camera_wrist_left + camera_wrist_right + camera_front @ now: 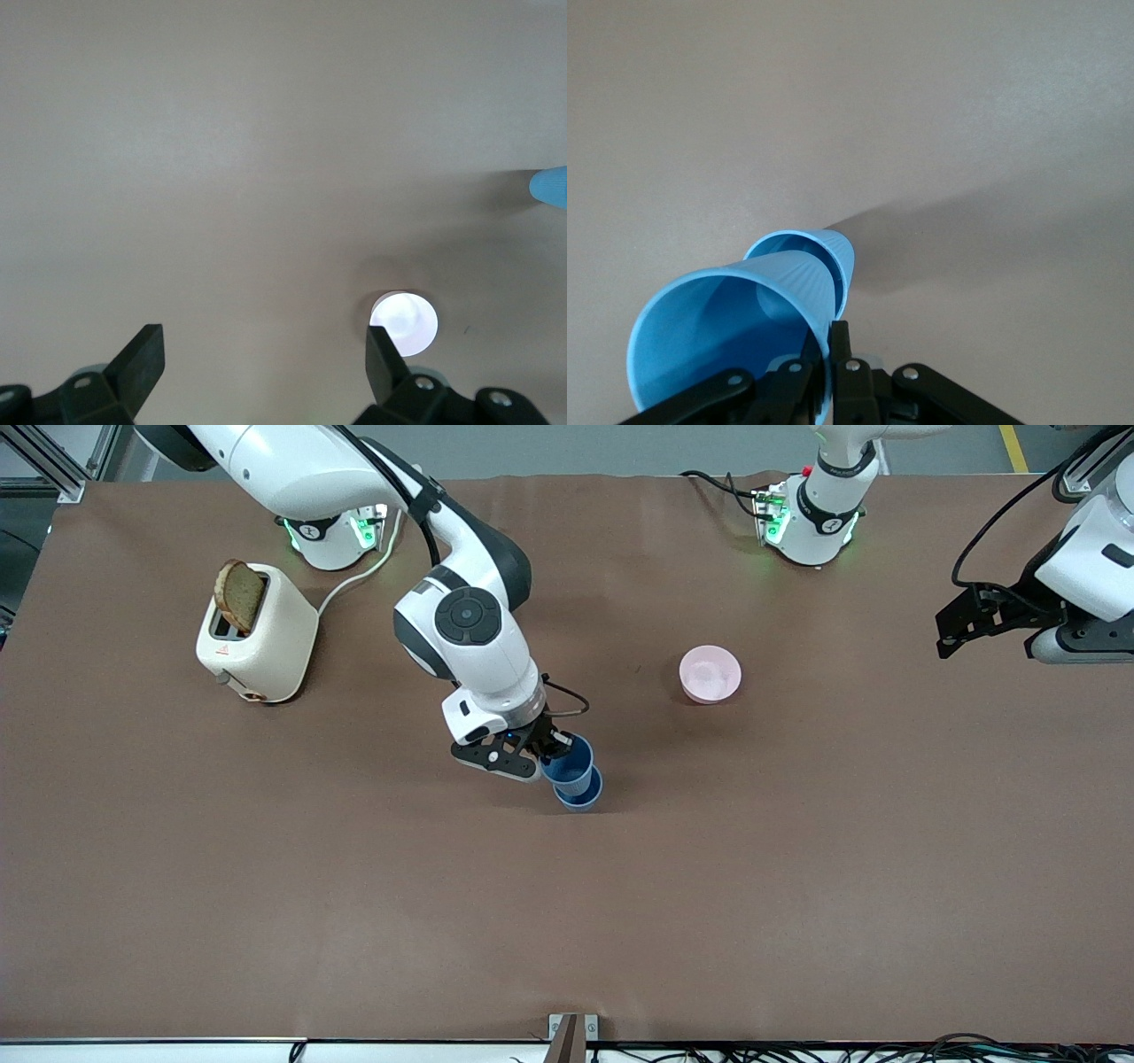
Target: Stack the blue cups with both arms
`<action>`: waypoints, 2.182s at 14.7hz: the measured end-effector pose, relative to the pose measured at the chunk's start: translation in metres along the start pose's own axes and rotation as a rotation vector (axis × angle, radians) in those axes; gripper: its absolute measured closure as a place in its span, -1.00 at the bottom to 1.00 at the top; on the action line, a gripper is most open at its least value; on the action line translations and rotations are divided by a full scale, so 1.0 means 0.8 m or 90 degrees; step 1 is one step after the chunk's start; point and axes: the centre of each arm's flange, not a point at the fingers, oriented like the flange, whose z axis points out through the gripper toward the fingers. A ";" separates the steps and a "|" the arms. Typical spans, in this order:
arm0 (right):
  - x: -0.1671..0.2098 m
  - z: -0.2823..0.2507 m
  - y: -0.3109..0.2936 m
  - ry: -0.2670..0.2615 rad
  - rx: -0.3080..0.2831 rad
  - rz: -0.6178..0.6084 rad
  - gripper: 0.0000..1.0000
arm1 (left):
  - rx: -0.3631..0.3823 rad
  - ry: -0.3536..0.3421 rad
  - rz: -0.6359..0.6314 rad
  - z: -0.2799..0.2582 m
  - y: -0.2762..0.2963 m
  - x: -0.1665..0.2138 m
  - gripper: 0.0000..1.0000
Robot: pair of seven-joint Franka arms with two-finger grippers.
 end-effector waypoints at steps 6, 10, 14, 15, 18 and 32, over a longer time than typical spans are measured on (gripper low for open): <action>0.002 0.014 -0.002 -0.007 0.001 0.001 0.89 | 0.000 -0.001 -0.006 0.001 -0.006 0.001 -1.00; 0.002 0.022 -0.004 -0.011 0.003 -0.001 0.89 | 0.000 -0.001 -0.010 0.001 -0.011 0.001 -1.00; 0.002 0.028 -0.004 -0.013 0.003 -0.001 0.50 | 0.000 0.005 -0.020 -0.004 -0.022 0.001 -1.00; 0.002 0.027 -0.004 -0.013 0.004 -0.001 0.26 | 0.000 0.006 -0.022 -0.006 -0.024 0.001 -1.00; 0.008 0.020 -0.006 -0.008 0.009 0.002 -0.35 | 0.000 0.007 -0.023 -0.006 -0.025 0.001 -1.00; 0.219 -0.356 0.339 0.032 -0.203 -0.050 -1.00 | 0.000 0.004 -0.016 -0.007 -0.018 -0.001 -1.00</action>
